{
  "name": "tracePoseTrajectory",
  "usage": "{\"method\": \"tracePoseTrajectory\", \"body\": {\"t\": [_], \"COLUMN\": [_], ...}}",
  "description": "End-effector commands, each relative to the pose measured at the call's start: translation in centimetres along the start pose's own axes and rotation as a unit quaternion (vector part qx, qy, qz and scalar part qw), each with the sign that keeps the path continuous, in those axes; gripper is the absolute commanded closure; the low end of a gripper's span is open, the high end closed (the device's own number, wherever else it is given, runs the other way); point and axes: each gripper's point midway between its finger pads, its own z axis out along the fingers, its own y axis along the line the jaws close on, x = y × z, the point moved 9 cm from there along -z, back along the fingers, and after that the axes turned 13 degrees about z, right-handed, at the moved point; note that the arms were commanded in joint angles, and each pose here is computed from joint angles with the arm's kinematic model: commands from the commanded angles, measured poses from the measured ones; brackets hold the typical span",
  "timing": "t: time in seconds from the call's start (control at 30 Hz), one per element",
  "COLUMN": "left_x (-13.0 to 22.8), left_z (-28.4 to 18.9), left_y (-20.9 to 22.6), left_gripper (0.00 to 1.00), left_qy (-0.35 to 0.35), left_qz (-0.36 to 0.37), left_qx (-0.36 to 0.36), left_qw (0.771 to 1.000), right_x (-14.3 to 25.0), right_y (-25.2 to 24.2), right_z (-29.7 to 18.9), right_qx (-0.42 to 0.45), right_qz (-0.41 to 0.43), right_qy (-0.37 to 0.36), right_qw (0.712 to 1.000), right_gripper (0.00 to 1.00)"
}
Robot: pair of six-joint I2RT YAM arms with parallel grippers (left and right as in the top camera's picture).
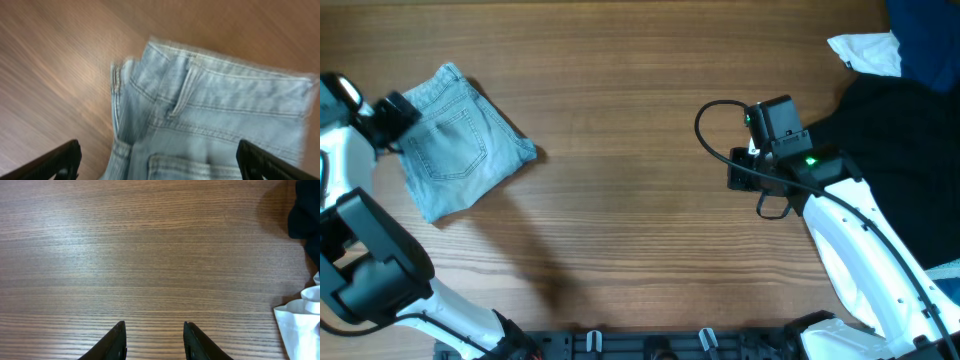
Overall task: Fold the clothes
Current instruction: 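Drag the folded jeans to the left table edge with the left gripper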
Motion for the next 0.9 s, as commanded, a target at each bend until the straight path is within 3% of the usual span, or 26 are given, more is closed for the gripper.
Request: {"method": "tracePoseTrajectory", "body": {"t": [0.0, 0.13, 0.3, 0.4, 0.53, 0.87], "left_x": [-3.9, -2.7, 2.1, 5.2, 8.6, 14.3], "left_z": [-4.2, -5.0, -4.0, -3.3, -1.9, 0.2], "left_y": [-2.0, -9.8, -19.2, -22.1, -22.5, -19.6], "left_gripper": [0.00, 0.01, 0.01, 0.02, 0.00, 0.00], "left_qy": [-0.032, -0.004, 0.073, 0.126, 0.205, 0.309], "left_qz": [0.002, 0.060, 0.148, 0.179, 0.168, 0.163], "left_qx": [0.024, 0.161, 0.211, 0.219, 0.147, 0.106], "left_qw": [0.999, 0.985, 0.964, 0.951, 0.953, 0.931], "right_x": [-0.4, -0.5, -0.5, -0.5, -0.4, -0.3], "right_y": [0.1, 0.1, 0.1, 0.1, 0.1, 0.0], "right_z": [-0.3, -0.3, -0.3, -0.3, -0.3, -0.3], "right_qx": [0.002, 0.000, -0.002, -0.001, 0.001, 0.003], "right_qz": [0.007, 0.008, 0.008, 0.008, 0.008, 0.008], "right_qy": [-0.013, -0.016, -0.014, -0.013, -0.011, -0.007], "right_qw": [1.000, 1.000, 1.000, 1.000, 1.000, 1.000], "right_gripper": [0.63, 0.63, 0.63, 0.63, 0.63, 0.64]}}
